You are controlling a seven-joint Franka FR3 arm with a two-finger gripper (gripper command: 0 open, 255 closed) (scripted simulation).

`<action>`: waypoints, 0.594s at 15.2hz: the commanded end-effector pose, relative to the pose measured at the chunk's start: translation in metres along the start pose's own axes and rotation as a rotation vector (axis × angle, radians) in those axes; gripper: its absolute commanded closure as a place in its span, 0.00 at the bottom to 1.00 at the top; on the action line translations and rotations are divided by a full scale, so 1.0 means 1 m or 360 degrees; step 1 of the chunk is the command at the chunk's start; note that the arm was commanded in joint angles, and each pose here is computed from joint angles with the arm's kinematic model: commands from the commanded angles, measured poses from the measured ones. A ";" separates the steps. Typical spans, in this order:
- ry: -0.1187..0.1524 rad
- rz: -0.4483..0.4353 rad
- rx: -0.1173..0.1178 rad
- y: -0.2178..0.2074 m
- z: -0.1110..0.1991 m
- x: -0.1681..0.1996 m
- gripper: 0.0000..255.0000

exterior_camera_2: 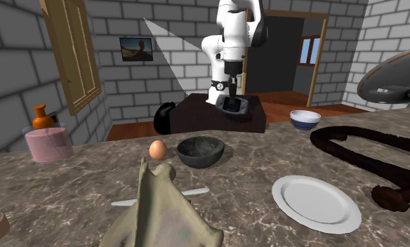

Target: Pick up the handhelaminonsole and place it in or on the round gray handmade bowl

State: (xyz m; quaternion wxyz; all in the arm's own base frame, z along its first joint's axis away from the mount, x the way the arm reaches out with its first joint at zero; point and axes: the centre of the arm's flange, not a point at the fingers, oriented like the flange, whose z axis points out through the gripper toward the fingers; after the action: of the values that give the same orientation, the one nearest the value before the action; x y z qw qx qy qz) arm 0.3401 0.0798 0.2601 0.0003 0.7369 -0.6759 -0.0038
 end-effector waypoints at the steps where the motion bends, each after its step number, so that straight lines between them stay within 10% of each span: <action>1: -0.0002 0.0000 -0.0001 0.000 -0.011 0.000 1.00; 9: -0.0002 0.0000 -0.0001 -0.070 -0.023 0.037 1.00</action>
State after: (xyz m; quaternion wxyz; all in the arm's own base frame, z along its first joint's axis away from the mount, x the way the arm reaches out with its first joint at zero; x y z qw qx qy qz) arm 0.3978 0.0569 0.2837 0.0004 0.7367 -0.6762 -0.0050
